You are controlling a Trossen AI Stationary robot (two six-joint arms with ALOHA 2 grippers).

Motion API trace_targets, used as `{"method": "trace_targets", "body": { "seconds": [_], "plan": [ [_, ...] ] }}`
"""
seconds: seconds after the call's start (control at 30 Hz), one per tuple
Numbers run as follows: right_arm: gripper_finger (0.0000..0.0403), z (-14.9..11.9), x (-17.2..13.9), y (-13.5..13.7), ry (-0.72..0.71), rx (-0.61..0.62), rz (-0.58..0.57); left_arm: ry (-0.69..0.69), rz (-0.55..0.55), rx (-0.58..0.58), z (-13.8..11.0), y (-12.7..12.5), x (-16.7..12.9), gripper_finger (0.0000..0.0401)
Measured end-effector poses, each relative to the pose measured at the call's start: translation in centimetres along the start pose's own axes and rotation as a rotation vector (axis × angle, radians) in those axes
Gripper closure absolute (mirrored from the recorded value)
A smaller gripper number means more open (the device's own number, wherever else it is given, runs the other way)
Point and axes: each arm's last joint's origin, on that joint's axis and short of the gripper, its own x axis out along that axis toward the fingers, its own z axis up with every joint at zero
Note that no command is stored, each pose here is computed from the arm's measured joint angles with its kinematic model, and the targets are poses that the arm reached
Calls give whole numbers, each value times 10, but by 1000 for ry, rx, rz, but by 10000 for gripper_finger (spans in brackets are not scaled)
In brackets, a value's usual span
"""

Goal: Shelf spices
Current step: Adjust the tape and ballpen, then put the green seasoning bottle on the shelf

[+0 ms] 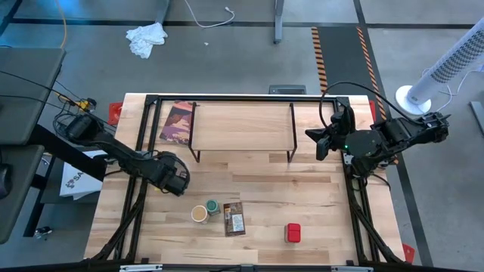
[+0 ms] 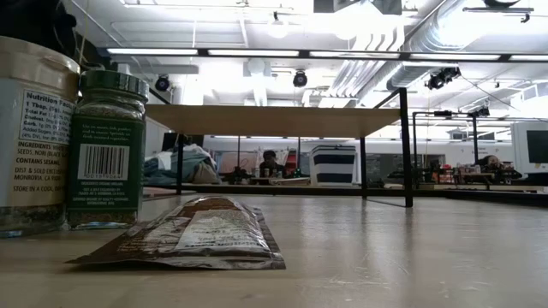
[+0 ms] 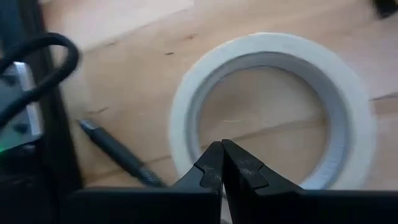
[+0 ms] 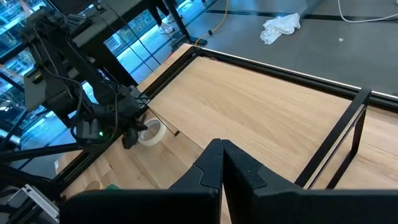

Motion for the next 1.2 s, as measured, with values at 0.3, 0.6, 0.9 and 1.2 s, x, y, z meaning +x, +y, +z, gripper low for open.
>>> {"method": "trace_targets", "body": {
  "seconds": [0.3, 0.6, 0.9, 1.2],
  "plan": [
    [403, 0, 0, 0, 1, -3, 0, -67, -115, -26, 10, -3, -30, 401],
    [403, -1, 0, 1, 21, -35, 16, -198, -586, 203, 19, -2, -139, 401],
    [403, 7, -6, 5, 5, -56, 133, -820, -873, 128, 81, 50, -274, 401],
    [403, 19, -22, 3, -7, -72, 314, -954, -931, 250, 104, 73, -309, 401]
  ]
}}
